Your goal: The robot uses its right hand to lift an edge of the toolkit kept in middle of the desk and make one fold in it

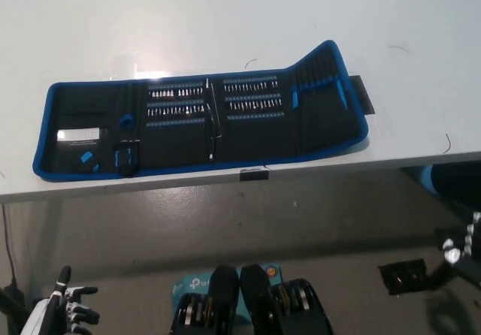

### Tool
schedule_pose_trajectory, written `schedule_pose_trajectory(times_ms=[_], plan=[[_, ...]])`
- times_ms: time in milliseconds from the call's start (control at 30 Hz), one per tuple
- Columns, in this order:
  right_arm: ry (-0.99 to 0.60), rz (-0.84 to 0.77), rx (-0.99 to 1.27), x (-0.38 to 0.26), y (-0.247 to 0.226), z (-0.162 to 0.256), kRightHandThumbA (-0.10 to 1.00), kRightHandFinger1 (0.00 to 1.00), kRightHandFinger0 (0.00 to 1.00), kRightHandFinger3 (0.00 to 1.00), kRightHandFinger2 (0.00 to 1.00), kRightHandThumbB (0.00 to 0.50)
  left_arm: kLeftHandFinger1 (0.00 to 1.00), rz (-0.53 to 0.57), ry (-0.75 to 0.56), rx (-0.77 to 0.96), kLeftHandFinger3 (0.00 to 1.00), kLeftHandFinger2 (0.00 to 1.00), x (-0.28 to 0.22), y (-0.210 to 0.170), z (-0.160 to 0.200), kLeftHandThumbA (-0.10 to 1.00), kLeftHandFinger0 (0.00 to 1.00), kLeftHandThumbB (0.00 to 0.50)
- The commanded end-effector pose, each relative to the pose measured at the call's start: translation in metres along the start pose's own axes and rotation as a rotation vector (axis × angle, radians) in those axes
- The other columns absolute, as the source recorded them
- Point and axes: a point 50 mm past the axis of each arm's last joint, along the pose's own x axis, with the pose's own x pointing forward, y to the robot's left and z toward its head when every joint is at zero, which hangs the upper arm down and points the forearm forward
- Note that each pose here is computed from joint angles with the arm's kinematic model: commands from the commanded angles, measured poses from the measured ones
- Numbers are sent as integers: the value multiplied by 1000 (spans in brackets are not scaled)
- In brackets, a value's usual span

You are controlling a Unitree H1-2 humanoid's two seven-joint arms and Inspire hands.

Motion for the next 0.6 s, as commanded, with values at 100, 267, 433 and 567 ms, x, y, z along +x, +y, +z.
schedule_pose_trajectory(times_ms=[100, 267, 433, 567], plan=[[-259, 93, -64, 31, -8, 93, 415, 316, 242, 819, 485, 119, 439, -8, -18, -3, 586, 366, -3, 7, 7, 1000, 420, 500], [-403, 143, -6, 36, 2, 135, 389, 255, 176, 729, 412, 121, 449, -15, -26, 2, 595, 369, -3, 6, 7, 1000, 439, 500], [-494, 191, 13, 49, 11, 177, 396, 264, 223, 646, 374, 156, 456, -20, -24, -2, 609, 381, 1, 4, 11, 1000, 441, 500], [-505, 175, 50, 75, 17, 189, 373, 268, 225, 656, 383, 159, 460, -18, -24, 15, 633, 395, 0, 4, 14, 1000, 434, 500]])
